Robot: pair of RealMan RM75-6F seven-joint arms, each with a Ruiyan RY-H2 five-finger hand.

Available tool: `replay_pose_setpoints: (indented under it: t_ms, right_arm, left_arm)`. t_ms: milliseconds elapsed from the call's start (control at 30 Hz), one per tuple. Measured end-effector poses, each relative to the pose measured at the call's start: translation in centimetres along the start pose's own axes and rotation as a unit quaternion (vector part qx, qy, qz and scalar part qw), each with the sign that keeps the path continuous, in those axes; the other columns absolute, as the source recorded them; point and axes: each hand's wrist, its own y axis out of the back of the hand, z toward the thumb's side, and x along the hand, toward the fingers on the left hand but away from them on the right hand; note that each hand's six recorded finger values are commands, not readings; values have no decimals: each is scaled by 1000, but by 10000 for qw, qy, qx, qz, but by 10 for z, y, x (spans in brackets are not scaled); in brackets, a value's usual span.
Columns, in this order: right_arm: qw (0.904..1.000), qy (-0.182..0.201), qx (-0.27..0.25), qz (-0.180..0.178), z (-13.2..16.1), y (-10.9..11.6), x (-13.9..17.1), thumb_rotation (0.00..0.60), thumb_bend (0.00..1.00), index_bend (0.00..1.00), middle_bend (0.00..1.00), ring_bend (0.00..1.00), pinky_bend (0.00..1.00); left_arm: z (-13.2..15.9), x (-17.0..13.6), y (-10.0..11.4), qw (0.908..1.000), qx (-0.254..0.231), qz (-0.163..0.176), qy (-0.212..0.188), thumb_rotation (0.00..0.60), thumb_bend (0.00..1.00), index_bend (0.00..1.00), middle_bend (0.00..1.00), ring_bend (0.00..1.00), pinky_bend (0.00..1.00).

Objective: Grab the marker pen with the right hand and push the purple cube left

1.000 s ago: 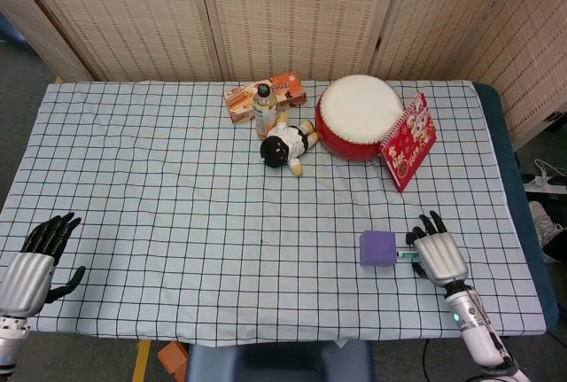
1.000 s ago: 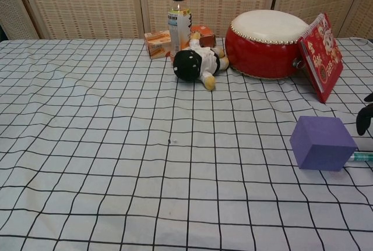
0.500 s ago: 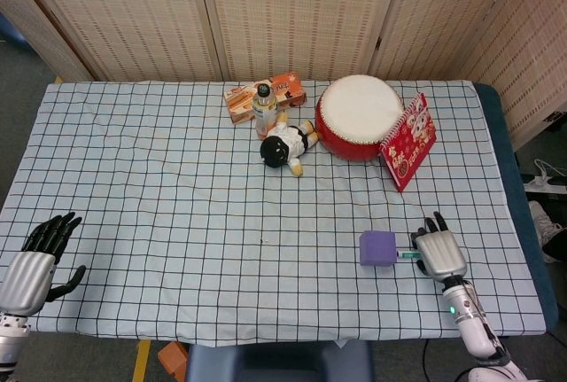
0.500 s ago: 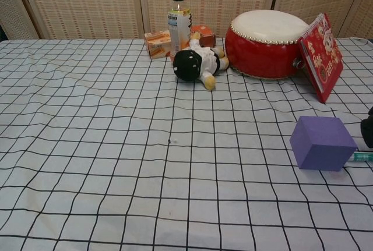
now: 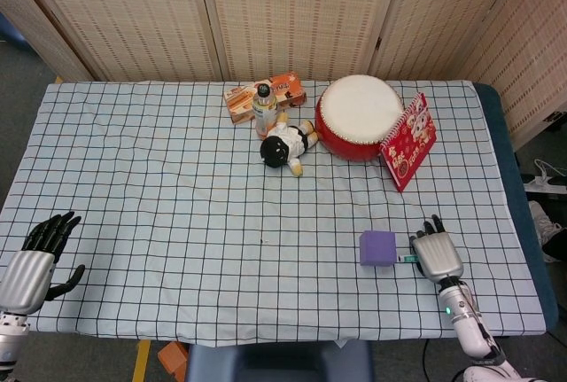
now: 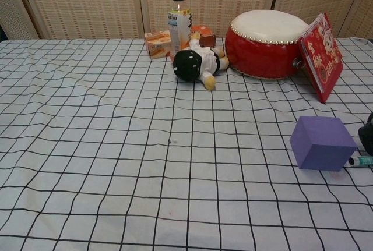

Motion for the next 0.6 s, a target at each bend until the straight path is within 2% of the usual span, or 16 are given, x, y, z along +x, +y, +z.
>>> replay_pose_setpoints:
  t_ms: [400, 600]
  right_arm:
    - [9999, 36, 129, 2, 4, -4, 5, 600, 234, 667, 539, 253, 133]
    - [9999, 33, 142, 38, 4, -8, 7, 600, 315, 719, 603, 322, 168]
  left_arm:
    - [-4, 2, 0, 9998, 140, 52, 124, 600, 381, 0, 0, 0, 93]
    - [-5, 1, 0, 9998, 148, 41, 130, 600, 380, 0, 0, 0, 95]
